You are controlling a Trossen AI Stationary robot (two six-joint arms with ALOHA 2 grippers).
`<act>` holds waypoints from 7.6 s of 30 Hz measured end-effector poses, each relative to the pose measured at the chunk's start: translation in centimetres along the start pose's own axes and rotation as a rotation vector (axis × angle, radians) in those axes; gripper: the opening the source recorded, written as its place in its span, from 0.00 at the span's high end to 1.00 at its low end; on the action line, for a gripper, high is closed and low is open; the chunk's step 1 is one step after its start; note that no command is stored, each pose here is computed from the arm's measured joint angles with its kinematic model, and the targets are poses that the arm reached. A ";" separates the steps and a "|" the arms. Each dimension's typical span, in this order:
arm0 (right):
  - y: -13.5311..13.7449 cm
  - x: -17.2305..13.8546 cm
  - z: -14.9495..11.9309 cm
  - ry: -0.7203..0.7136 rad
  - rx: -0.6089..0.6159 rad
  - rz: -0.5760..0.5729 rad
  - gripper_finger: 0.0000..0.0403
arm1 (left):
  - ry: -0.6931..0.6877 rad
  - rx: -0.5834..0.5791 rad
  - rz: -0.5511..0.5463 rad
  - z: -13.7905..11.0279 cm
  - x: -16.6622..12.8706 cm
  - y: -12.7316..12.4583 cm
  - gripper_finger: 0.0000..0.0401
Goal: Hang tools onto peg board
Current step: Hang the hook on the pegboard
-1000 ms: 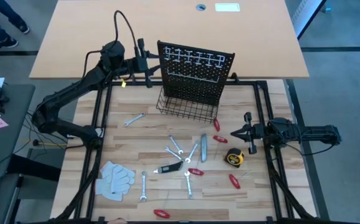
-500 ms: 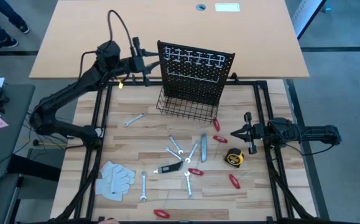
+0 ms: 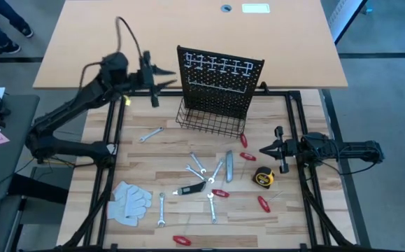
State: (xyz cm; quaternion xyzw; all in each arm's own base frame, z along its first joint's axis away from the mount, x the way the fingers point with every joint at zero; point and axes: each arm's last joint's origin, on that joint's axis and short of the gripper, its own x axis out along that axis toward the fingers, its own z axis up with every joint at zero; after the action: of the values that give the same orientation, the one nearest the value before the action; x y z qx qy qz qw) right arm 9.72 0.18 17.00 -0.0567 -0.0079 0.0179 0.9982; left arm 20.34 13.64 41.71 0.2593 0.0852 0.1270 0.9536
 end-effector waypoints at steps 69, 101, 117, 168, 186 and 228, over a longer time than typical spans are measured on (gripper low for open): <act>-11.0 10.6 23.1 0.208 -0.666 -0.486 0.56 | -0.069 0.319 0.195 -0.9 0.1 -2.2 0.74; -7.6 9.2 23.7 0.247 -0.850 -0.354 0.52 | -0.075 0.408 0.157 -1.8 1.8 -2.1 0.74; -8.4 13.2 20.6 0.486 -0.822 -0.476 0.51 | -0.095 0.413 0.163 -2.8 4.0 -2.2 0.74; -7.3 13.4 21.8 0.379 -0.872 -0.447 0.66 | -0.107 0.213 0.179 0.3 2.1 -4.8 0.74; -6.9 13.6 21.9 0.352 -0.880 -0.441 0.60 | -0.146 0.285 0.320 0.1 1.9 -2.5 0.74; -5.2 13.9 23.1 0.246 -0.890 -0.467 0.65 | -0.307 0.332 0.282 -0.1 3.3 -1.9 0.98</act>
State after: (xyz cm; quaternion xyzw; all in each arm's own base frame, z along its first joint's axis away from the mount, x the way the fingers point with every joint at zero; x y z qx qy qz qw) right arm 23.35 -1.86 40.76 -0.4742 0.0903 -0.2174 0.8484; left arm 23.80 13.02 40.27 0.4379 -0.0778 0.2020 0.8726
